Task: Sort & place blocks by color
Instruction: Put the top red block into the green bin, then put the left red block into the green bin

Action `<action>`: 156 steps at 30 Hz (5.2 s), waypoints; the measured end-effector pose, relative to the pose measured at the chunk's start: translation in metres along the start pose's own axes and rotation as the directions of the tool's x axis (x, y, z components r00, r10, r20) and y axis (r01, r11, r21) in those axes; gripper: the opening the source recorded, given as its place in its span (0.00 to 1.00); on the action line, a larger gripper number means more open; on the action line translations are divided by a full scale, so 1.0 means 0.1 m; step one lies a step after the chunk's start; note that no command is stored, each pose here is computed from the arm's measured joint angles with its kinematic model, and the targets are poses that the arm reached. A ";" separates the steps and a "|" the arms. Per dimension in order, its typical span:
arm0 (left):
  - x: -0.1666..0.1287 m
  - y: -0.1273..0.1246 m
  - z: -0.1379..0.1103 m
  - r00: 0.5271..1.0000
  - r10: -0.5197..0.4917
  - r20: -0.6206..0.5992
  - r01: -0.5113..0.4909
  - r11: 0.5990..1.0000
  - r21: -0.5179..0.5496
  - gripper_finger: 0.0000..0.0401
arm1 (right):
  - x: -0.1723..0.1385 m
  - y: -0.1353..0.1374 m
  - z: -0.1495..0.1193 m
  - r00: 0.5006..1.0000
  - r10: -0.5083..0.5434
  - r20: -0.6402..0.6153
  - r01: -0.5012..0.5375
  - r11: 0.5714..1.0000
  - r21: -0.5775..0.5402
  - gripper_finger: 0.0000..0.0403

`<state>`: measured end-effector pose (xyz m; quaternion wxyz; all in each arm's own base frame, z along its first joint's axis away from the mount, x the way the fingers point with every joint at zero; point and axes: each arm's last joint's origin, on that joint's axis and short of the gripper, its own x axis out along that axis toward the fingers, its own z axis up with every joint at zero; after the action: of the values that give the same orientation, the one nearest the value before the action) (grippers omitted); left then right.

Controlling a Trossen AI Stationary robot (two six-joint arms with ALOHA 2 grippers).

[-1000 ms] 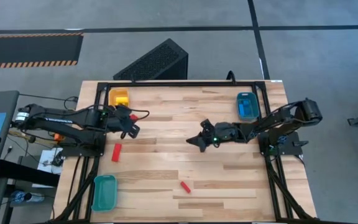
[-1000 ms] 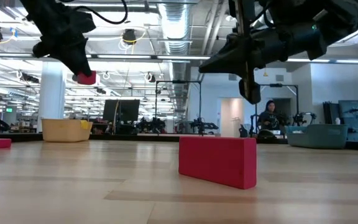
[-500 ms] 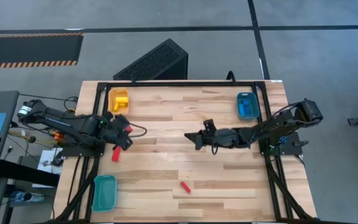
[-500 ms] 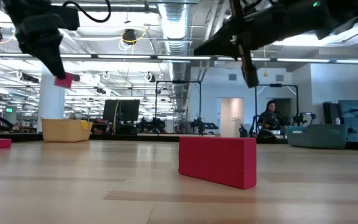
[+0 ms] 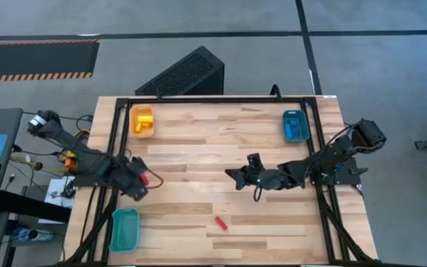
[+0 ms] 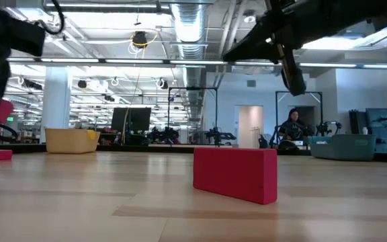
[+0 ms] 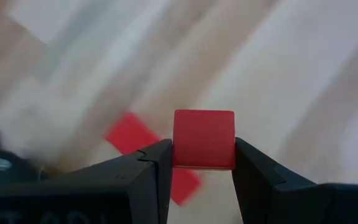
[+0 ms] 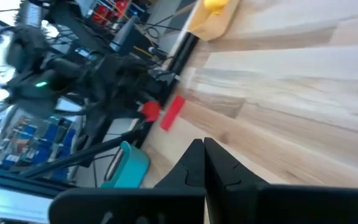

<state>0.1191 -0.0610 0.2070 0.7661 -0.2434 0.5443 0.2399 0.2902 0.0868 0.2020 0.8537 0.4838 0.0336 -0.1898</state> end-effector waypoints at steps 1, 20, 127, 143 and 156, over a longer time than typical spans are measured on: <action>-0.01 -0.03 -0.03 1.000 -0.024 -0.008 0.024 1.000 0.009 0.25 | -0.01 -0.01 -0.01 1.000 -0.008 -0.004 0.008 1.000 0.003 0.02; -0.20 -0.36 -1.00 0.915 -0.265 -0.303 0.279 0.960 0.001 0.26 | 0.07 -0.13 0.05 0.994 -0.070 -0.082 0.074 0.996 0.045 0.02; 0.98 -0.53 0.84 0.996 0.026 -0.081 -0.057 0.912 -0.406 0.11 | -0.03 -0.52 0.77 0.830 -0.448 -0.333 0.296 0.859 -0.417 0.31; 0.77 -0.85 1.40 0.902 -0.246 0.355 0.315 0.937 -0.150 0.10 | -0.11 -0.20 0.35 0.861 -0.238 -0.450 0.088 0.940 -0.328 0.25; 0.30 -1.10 1.67 0.882 -0.294 0.368 0.229 0.950 0.211 0.10 | -0.13 -0.16 0.31 0.864 -0.220 -0.453 0.077 0.946 -0.314 0.25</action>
<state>0.3172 -0.0366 0.2393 0.9025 -0.1984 0.3583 0.1331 0.2684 0.0574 0.2080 0.8614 0.3835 0.3096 -0.1224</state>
